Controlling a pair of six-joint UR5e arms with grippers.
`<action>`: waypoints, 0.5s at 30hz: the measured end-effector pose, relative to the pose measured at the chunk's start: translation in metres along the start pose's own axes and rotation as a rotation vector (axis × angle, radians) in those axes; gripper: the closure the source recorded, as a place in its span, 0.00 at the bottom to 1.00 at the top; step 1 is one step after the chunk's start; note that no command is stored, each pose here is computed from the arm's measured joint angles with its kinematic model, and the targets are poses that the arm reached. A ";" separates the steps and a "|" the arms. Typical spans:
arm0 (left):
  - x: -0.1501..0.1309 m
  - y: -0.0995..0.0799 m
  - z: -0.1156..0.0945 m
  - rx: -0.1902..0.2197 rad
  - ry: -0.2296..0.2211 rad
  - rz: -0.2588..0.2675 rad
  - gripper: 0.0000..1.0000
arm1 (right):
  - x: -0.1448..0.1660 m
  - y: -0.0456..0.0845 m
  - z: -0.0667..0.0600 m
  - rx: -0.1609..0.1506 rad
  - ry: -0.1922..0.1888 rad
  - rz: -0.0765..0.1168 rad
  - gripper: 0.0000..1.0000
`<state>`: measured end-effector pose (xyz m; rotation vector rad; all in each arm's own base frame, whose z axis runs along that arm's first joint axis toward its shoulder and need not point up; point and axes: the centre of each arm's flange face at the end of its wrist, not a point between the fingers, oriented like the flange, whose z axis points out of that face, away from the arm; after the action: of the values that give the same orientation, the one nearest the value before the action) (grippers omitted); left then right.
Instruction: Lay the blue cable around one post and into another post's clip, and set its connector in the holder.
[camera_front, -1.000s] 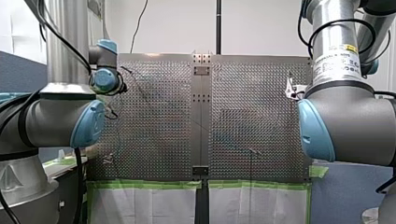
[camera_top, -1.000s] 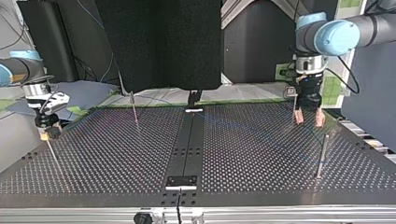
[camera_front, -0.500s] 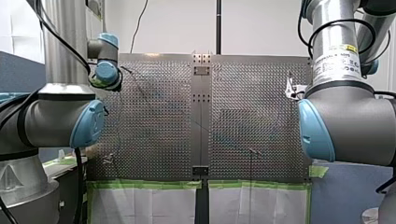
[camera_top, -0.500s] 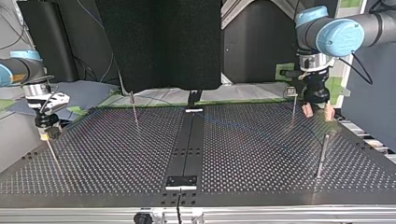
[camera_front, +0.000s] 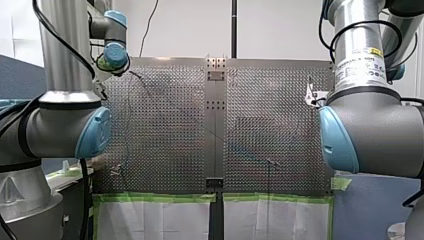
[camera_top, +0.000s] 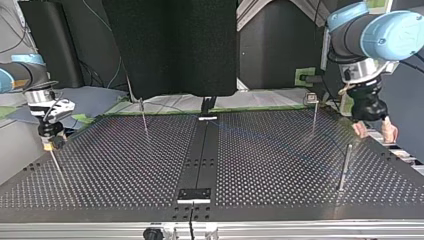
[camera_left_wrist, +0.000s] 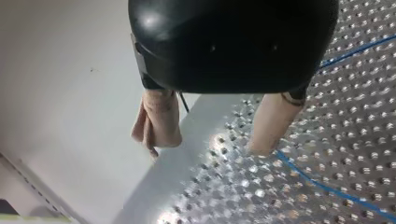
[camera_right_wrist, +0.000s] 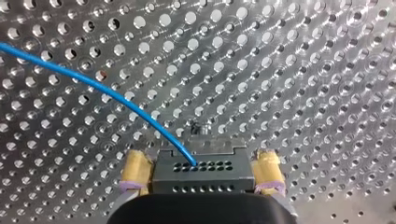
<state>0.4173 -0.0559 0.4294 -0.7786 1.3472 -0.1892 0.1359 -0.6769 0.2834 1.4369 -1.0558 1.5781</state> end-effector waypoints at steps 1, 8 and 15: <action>-0.004 -0.004 0.001 0.008 -0.005 0.010 0.00 | 0.000 0.000 0.000 0.000 0.000 0.001 0.00; -0.012 -0.025 0.004 0.091 0.005 0.079 0.00 | 0.000 -0.001 0.000 0.002 0.001 0.003 0.00; -0.008 -0.032 0.003 0.151 0.031 0.148 0.00 | -0.001 -0.001 0.001 0.002 0.001 0.003 0.00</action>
<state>0.4276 -0.0741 0.4557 -0.5488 1.3972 -0.1839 0.1372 -0.6771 0.2825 1.4366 -1.0568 1.5821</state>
